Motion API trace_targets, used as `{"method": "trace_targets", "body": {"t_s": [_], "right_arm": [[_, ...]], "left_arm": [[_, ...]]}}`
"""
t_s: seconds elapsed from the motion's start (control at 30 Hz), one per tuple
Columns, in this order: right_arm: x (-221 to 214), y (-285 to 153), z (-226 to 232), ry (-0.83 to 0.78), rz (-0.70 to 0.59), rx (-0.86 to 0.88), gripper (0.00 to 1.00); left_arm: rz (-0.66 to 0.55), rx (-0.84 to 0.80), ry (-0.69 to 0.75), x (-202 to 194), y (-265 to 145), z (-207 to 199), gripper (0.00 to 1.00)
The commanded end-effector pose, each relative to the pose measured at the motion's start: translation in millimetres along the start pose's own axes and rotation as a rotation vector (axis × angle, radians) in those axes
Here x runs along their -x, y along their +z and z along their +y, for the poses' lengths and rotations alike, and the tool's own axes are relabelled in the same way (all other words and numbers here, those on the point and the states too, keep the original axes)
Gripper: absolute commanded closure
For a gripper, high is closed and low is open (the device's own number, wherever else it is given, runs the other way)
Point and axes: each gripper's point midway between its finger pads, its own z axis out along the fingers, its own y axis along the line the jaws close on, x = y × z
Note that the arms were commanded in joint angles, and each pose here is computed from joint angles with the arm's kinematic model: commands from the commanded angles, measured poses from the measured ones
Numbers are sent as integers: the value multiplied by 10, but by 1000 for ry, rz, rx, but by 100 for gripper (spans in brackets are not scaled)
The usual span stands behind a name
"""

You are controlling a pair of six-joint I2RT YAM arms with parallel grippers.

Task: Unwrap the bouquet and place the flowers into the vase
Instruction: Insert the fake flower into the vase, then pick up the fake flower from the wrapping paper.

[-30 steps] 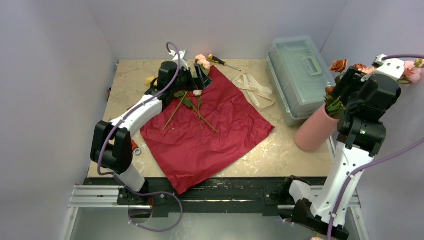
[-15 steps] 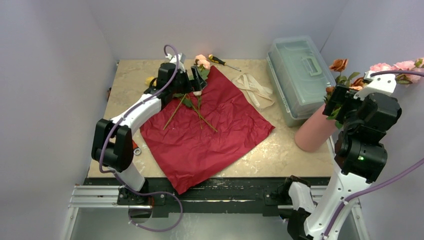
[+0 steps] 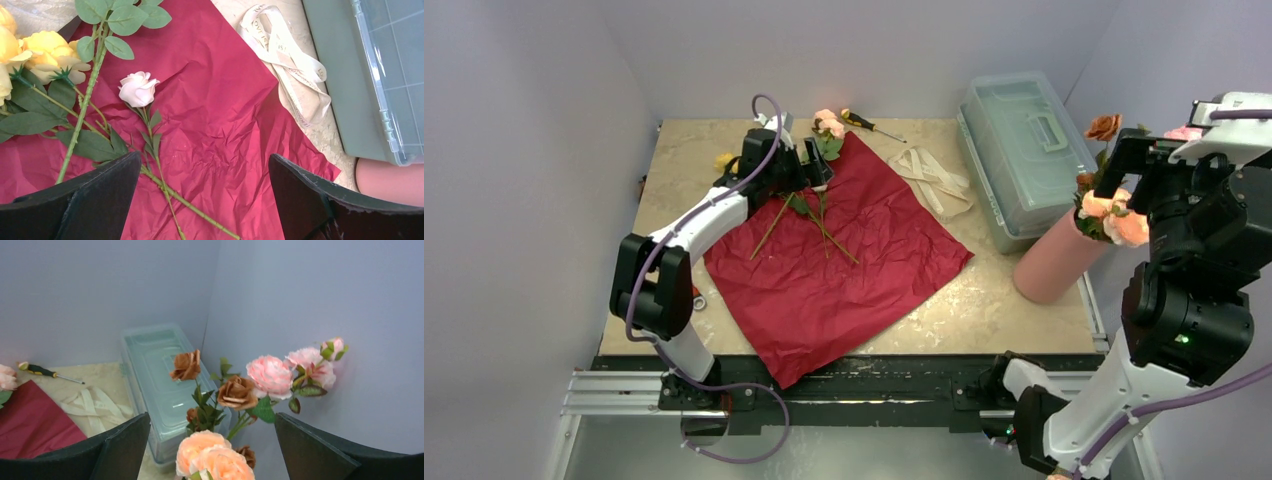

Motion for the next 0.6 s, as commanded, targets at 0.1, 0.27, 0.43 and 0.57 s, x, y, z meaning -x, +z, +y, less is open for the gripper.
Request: {"method": "trace_targets", "body": {"t_s": [0.1, 0.27, 0.43, 0.57], "right_arm": [[168, 313, 459, -35, -15, 296, 3], [162, 650, 648, -3, 14, 416, 6], [145, 906, 824, 4, 10, 472, 7], [37, 1057, 1154, -34, 47, 523, 6]], "left_arm": [[-41, 10, -22, 171, 33, 12, 2], [-49, 49, 9, 240, 79, 107, 8], [-64, 103, 83, 304, 126, 242, 12], [-40, 166, 133, 283, 218, 396, 16]]}}
